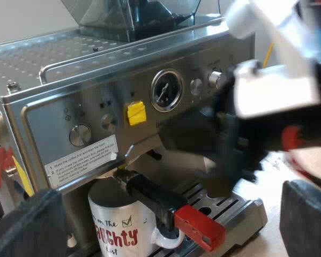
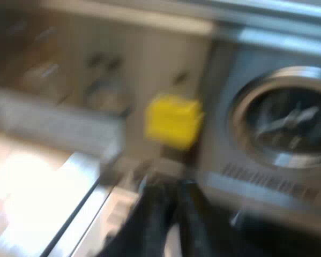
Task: Place mug into machine
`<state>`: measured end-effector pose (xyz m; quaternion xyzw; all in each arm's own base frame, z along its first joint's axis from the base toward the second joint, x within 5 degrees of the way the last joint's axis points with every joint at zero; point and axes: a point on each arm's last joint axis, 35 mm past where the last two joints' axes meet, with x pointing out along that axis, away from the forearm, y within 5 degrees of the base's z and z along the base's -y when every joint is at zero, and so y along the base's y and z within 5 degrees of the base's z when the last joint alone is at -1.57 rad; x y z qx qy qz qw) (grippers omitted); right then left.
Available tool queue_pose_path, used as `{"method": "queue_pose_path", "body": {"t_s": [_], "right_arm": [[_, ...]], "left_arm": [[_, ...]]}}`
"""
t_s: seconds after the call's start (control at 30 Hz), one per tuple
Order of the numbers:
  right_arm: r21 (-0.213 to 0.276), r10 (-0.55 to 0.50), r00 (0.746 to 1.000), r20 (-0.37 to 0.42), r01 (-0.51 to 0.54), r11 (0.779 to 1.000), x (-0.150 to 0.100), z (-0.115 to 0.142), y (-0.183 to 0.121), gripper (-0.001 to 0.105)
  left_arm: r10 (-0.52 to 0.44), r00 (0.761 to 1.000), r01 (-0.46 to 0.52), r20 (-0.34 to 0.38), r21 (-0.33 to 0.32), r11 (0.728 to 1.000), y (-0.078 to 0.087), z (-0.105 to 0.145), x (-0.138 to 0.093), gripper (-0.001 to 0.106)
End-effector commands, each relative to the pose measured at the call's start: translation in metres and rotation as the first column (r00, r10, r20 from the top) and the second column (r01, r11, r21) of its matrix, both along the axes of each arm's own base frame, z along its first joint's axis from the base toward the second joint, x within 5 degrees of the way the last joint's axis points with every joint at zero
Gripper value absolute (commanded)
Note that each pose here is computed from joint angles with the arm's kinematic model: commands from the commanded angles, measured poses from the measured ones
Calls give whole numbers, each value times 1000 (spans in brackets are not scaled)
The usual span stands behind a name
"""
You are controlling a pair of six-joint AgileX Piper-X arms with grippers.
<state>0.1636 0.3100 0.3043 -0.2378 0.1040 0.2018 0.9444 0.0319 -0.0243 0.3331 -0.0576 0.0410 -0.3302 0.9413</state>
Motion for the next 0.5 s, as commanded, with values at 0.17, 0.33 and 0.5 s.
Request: {"method": "queue_pose_path", "body": {"t_s": [0.17,0.33,0.5], "right_arm": [[-65,66,997,-50,-69,995,-37,21,-18,55],[-109,76,992,-99,-87,990,-48,35,-44,63],[-128,60,987,-148,-80,989,-33,48,-77,62]], "left_arm": [[-2,1000,2,1,-44,999,1,4,-2,81],[-1,1000,-3,-31,-115,993,0,7,1,81],[-11,987,-30,-163,-247,968,-9,10,18,81]]}}
